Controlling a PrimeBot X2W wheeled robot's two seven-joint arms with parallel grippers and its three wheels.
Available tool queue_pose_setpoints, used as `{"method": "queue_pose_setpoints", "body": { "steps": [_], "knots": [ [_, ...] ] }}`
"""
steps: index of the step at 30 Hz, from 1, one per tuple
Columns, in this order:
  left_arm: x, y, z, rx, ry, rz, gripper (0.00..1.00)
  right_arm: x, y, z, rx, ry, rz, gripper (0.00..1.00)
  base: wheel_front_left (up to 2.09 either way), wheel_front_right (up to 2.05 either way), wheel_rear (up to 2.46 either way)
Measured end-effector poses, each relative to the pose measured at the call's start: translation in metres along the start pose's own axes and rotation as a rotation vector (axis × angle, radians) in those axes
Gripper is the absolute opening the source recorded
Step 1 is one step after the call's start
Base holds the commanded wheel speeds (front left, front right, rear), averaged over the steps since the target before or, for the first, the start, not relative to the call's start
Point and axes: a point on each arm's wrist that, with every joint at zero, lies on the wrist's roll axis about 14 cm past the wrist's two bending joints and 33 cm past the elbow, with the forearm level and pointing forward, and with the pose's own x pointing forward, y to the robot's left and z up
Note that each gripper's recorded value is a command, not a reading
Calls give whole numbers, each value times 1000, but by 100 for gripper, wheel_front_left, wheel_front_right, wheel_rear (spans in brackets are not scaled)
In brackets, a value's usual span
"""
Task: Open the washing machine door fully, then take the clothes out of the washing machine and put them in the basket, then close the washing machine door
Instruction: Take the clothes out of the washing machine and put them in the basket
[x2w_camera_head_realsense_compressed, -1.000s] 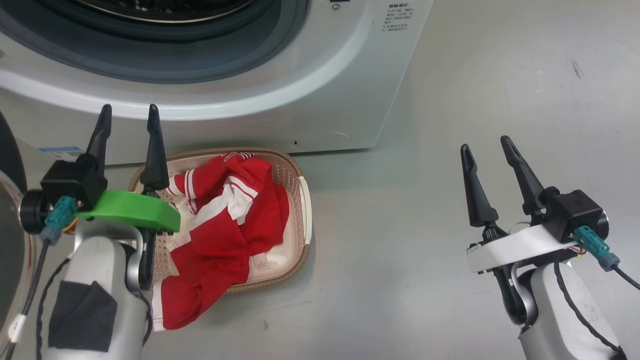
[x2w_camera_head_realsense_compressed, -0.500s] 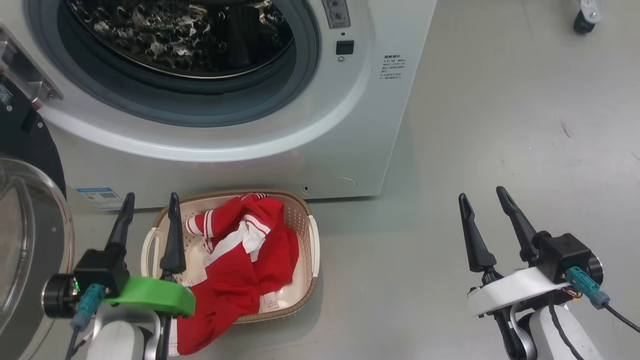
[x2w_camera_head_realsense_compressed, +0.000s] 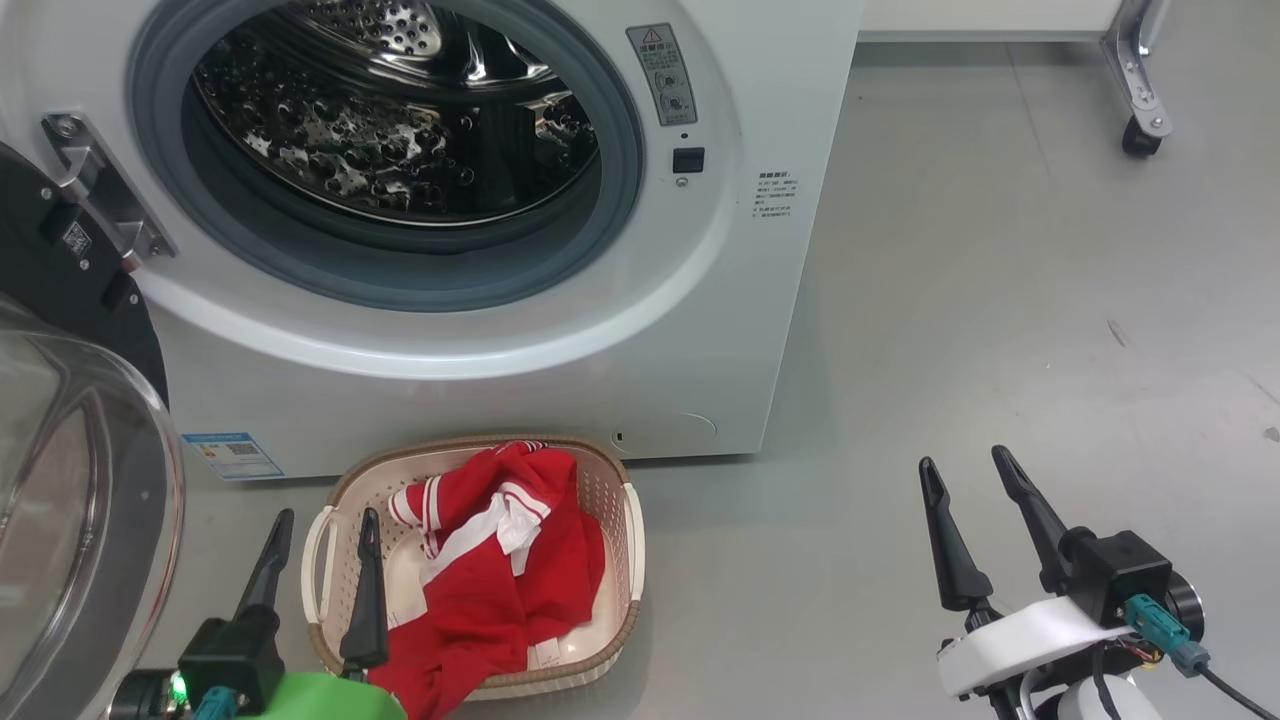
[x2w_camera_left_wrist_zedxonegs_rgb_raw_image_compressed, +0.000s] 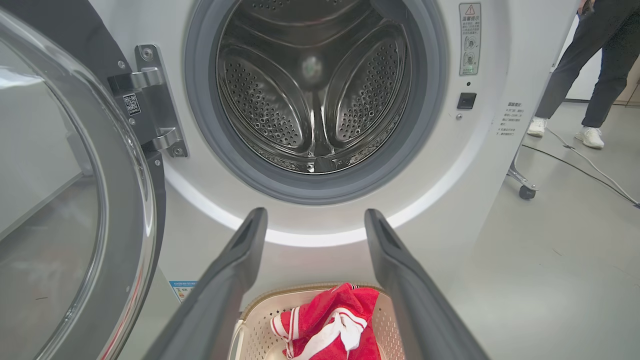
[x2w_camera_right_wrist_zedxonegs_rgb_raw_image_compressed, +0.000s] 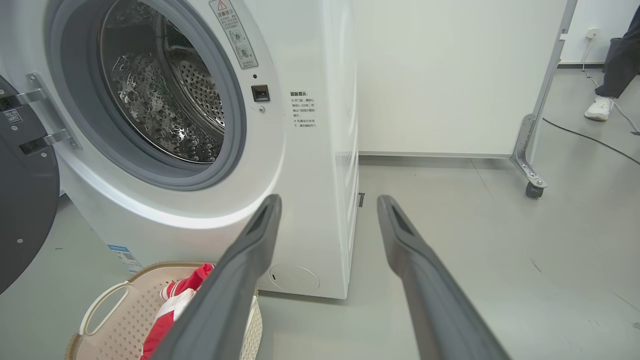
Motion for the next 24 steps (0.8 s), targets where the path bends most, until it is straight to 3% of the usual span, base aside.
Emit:
{"method": "queue_pose_setpoints", "body": {
  "steps": [24],
  "knots": [
    [-39,-5,6,-6,2,3,100,-31,4,1,1,-8,-17,100,0,0,0]
  ]
}}
